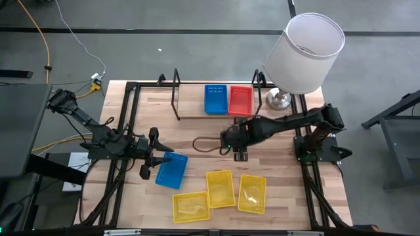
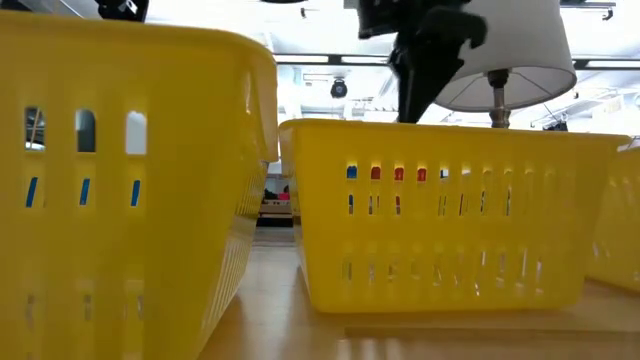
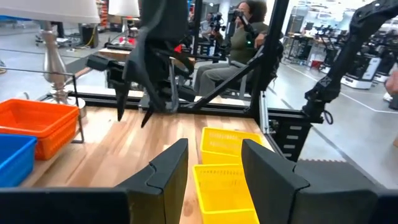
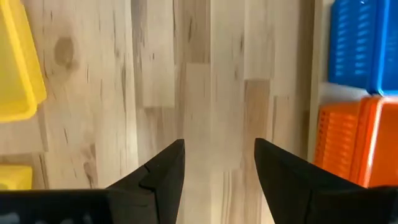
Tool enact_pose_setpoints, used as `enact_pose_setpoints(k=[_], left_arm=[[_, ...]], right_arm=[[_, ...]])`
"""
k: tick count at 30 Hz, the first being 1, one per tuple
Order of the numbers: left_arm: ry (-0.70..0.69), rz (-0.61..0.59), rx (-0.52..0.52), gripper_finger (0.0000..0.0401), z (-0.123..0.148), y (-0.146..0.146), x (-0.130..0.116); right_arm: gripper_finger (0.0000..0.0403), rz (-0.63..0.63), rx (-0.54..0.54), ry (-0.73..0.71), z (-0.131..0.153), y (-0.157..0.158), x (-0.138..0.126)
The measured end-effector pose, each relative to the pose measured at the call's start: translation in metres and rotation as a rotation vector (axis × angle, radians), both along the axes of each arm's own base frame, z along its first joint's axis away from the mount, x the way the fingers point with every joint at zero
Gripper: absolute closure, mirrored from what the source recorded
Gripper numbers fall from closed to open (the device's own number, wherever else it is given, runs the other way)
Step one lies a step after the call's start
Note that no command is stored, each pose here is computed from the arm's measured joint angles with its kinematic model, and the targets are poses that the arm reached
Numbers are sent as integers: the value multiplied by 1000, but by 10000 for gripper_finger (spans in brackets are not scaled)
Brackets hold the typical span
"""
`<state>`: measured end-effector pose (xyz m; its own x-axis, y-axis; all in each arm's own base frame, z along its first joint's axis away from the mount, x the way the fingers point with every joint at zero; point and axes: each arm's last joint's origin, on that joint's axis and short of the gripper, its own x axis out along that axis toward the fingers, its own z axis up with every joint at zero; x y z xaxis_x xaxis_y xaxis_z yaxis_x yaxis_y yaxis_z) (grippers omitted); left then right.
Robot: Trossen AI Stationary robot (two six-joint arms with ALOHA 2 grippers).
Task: Stack baskets on shelf by color
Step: Stack the blue bin on top of the other blue bins on the shelf
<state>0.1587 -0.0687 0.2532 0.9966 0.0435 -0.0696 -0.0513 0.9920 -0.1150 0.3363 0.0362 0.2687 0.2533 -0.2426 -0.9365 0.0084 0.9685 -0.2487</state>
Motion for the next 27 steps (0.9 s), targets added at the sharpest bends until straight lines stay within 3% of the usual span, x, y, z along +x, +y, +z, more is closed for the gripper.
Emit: enact_pose_setpoints(k=[7, 14, 20, 27], left_arm=[[-2, -13, 2, 261, 0, -5, -3], [-3, -28, 13, 261, 0, -9, -5], [-13, 25, 61, 261, 2, -7, -5], [-1, 28, 69, 261, 0, -7, -4]], right_arm=[[222, -18, -50, -24, 9, 29, -21], [222, -116, 4, -213, -15, 39, -90], [222, -113, 163, -615, -35, 43, -132], [222, 165, 230, -1166, -39, 49, -138]])
